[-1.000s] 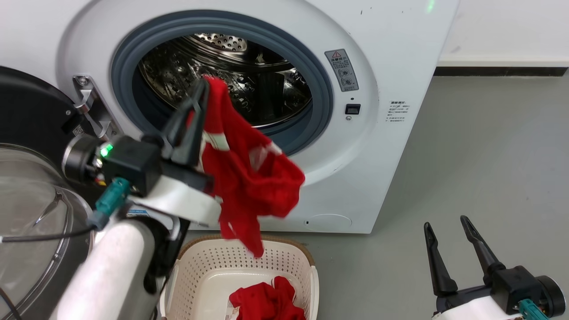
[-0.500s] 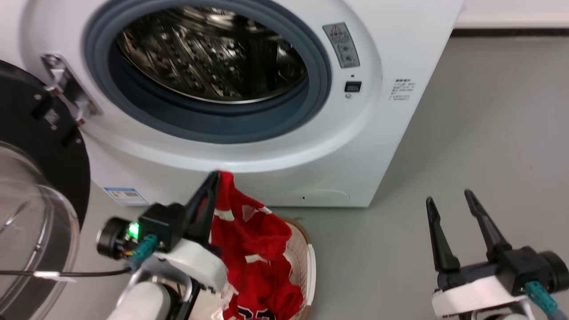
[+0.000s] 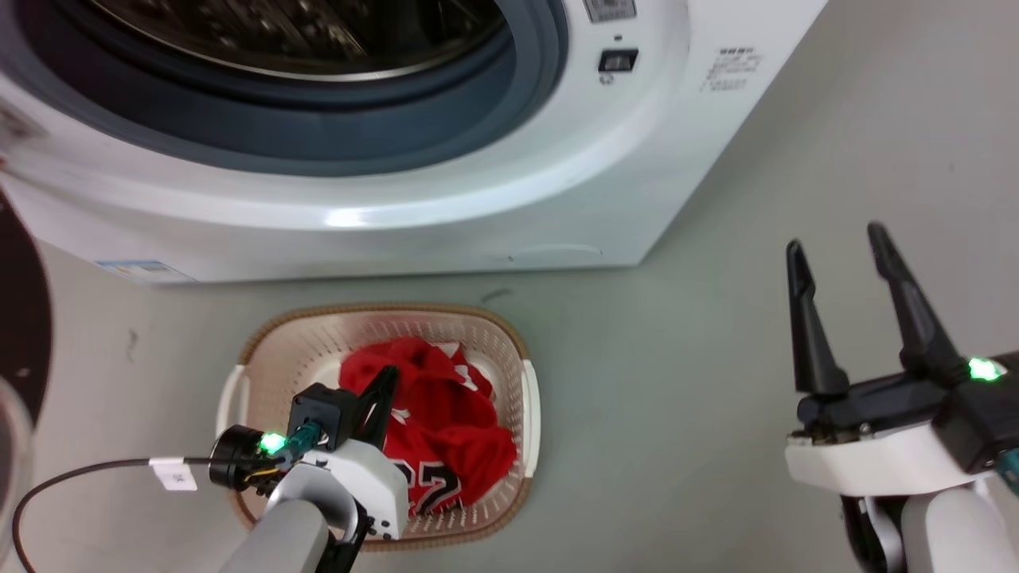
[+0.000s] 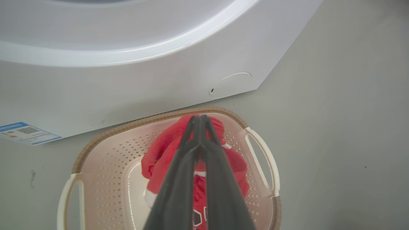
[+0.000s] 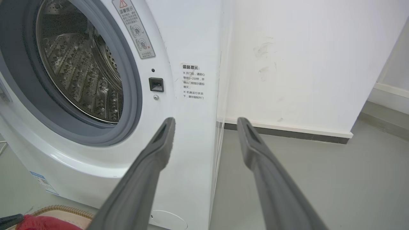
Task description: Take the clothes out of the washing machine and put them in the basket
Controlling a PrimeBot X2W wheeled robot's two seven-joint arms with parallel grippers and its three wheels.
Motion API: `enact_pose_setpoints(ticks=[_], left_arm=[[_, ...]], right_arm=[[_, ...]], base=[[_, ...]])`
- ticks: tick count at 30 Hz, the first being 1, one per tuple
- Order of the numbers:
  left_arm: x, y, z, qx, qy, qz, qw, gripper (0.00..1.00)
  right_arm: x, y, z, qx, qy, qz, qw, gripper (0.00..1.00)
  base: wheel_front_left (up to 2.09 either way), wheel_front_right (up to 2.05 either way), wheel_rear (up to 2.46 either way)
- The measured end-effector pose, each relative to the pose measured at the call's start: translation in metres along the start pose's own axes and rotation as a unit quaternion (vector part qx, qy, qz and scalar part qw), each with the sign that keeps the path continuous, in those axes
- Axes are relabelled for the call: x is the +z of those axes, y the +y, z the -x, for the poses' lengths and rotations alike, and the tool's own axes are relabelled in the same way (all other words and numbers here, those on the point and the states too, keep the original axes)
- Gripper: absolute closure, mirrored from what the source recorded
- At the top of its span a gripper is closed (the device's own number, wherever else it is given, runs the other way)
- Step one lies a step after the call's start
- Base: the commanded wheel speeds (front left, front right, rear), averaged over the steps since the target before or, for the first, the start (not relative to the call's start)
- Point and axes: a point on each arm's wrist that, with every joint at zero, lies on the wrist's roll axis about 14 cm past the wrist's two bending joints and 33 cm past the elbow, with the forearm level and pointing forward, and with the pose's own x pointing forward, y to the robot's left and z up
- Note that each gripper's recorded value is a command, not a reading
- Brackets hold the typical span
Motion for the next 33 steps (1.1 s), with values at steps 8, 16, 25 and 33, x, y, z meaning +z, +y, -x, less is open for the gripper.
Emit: enact_pose_setpoints(ticks=[8,16,25,33], left_arm=[[-0.057,-0.006,-0.045,-0.029,0.083,-0.008,0.996,1.0],[-0.124,-0.003,-0.071,-0.05,0.192,-0.038,0.979,1.0],[-0.184,-0.001,-0.075,-0.065,0.295,-0.049,0.952,1.0],[-0.192,0.003,-0.076,-0.053,0.309,-0.054,0.948,0.0]], right_arm=[[-0.015,-0.017,-0.02,-0.017,0.001,0.005,1.0,0.0],[-0.043,-0.025,-0.037,-0.025,0.016,0.004,1.0,0.0],[-0.077,-0.032,-0.045,-0.03,0.042,0.002,0.999,0.0],[-0.079,-0.035,-0.048,-0.033,0.041,0.002,0.999,0.0]], base=[[0.0,0.0,0.0],[0.0,0.0,0.0],[0.0,0.0,0.0],[0.0,0.0,0.0]])
